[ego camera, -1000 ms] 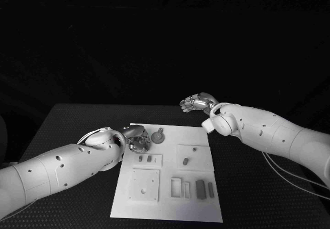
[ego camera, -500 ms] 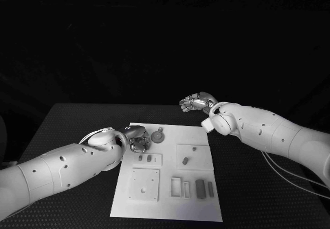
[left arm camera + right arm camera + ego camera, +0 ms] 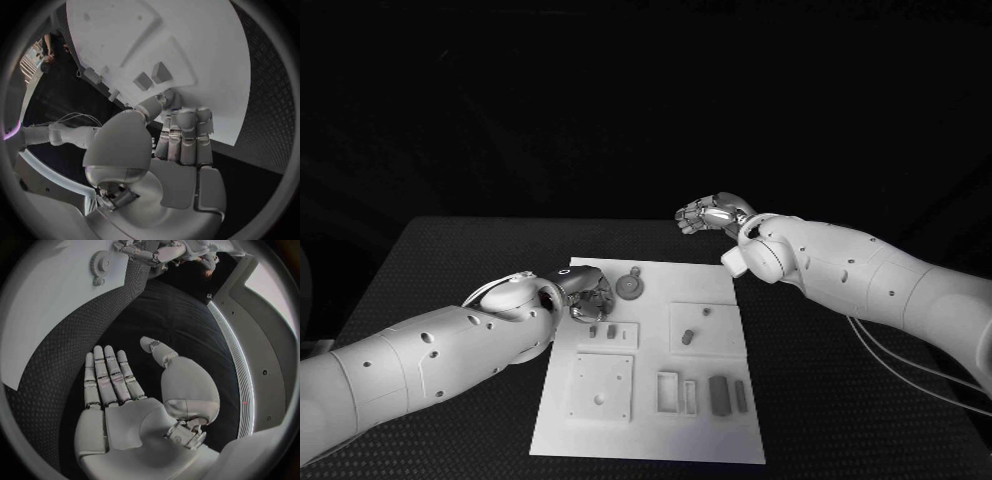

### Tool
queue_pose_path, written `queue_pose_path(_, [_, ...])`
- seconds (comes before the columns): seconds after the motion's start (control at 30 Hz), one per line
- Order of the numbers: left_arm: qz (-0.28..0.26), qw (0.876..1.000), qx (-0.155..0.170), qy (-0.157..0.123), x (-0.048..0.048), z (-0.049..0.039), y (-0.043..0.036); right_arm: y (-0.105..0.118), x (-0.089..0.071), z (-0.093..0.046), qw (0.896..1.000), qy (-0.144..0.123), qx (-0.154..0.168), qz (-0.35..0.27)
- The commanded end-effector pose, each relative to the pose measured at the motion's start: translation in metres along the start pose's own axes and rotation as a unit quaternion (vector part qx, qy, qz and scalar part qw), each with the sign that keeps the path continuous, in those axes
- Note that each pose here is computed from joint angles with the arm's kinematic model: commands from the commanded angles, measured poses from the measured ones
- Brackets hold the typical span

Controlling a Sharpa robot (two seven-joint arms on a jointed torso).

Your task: Assemble the parts on the task board

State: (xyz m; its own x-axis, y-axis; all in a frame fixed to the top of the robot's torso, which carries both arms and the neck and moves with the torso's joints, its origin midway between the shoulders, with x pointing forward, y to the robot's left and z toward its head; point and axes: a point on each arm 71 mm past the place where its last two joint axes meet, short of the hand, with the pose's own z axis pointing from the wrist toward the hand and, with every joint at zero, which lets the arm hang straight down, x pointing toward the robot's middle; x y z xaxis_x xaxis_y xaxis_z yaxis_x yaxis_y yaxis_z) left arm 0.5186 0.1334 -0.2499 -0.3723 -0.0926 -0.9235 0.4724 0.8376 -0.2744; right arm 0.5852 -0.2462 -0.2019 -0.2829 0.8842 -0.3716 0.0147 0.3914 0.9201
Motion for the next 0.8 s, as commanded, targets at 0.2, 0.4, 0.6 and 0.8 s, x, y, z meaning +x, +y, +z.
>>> queue_pose_path(0.2, [-0.002,1.000,-0.021,0.007,0.0038,-0.0033,0.0105,0.000,0.000,0.000,1.000,0.003,-0.005,-0.003])
queue_pose_path(0.4, [-0.002,1.000,-0.028,-0.002,0.0019,-0.0056,0.0164,0.000,-0.002,-0.001,1.000,0.002,-0.004,-0.006])
queue_pose_path(0.6, [-0.003,0.999,-0.031,-0.012,-0.0005,-0.0072,0.0213,-0.002,-0.003,-0.003,1.000,0.002,-0.003,-0.016])
queue_pose_path(0.8, [-0.066,0.995,-0.055,-0.046,-0.0108,-0.0117,0.0413,-0.003,-0.004,-0.009,0.993,0.013,-0.016,-0.114])
